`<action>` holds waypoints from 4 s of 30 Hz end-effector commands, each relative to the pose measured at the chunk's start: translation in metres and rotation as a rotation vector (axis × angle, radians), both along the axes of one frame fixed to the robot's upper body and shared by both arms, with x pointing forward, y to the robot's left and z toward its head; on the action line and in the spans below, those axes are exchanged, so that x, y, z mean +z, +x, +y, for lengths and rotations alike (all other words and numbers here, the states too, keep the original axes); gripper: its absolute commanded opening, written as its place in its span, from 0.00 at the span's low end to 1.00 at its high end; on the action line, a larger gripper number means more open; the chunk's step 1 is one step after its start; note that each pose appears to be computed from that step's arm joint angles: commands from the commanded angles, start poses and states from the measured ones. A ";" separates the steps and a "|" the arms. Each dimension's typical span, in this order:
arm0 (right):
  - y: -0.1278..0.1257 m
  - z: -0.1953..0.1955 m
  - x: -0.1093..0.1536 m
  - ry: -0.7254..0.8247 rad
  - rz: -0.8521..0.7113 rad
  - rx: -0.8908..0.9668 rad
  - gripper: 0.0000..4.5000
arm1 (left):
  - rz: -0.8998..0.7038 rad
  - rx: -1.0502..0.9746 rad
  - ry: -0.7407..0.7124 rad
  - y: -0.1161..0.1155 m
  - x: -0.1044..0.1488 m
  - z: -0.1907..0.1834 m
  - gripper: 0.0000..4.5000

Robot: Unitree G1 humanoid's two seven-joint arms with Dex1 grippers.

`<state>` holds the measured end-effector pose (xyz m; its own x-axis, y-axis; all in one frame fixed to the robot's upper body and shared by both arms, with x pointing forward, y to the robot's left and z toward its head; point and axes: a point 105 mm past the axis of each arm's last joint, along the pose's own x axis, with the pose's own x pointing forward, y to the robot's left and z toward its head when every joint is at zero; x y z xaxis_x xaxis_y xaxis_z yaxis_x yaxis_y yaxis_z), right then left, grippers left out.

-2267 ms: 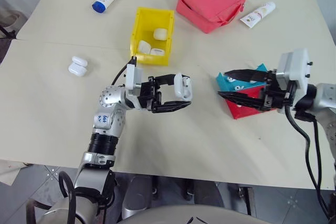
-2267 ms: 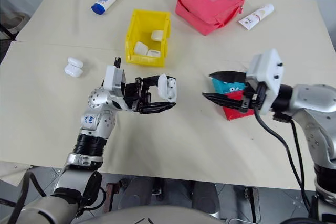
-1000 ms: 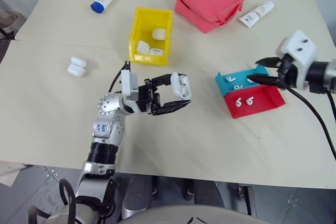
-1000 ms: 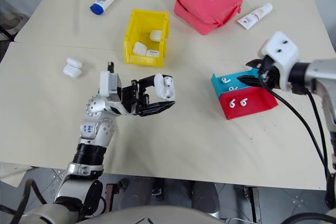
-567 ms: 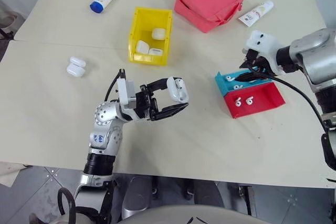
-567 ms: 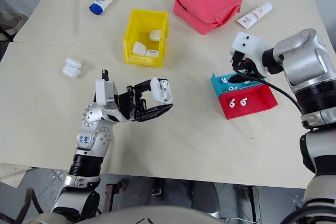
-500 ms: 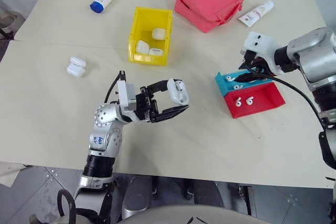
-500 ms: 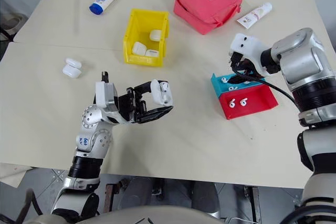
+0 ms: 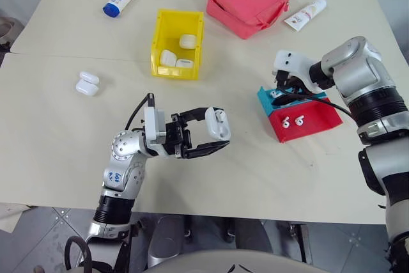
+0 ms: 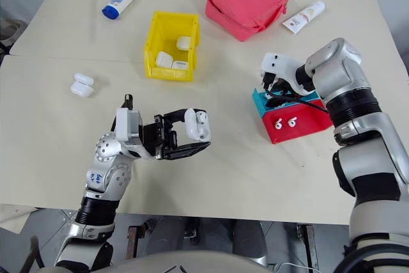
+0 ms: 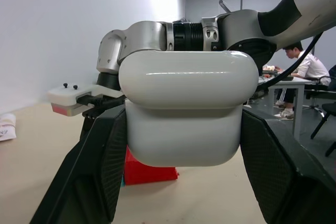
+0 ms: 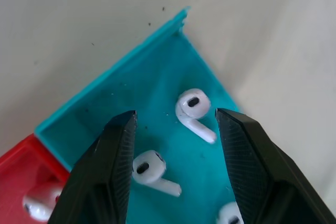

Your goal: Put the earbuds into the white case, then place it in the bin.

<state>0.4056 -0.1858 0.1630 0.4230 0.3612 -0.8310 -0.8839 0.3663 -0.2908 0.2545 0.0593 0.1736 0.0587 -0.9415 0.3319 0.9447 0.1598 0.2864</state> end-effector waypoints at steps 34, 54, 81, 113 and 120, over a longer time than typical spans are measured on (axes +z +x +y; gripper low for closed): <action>0.012 0.001 0.008 -0.069 -0.009 0.018 0.44 | -0.042 0.034 -0.018 -0.006 0.012 0.003 0.62; -0.017 0.009 0.073 0.420 -0.259 0.080 0.11 | -0.029 -0.004 0.003 0.012 0.008 0.005 0.62; -0.176 0.099 0.072 1.242 -0.021 0.025 0.11 | -0.063 -0.201 0.055 0.044 0.009 -0.013 0.62; -0.162 0.105 0.038 1.204 0.039 -0.075 0.11 | -0.083 -0.270 0.007 0.023 0.034 -0.021 0.62; -0.164 0.099 0.020 1.188 0.083 -0.122 0.11 | -0.086 -0.249 -0.022 0.022 0.037 -0.021 0.62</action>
<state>0.2345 -0.0790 0.2065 0.4179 0.9051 0.0781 -0.8719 0.3755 0.3143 0.2886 0.0424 0.1787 -0.1236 -0.9526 0.2780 0.9683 -0.0546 0.2436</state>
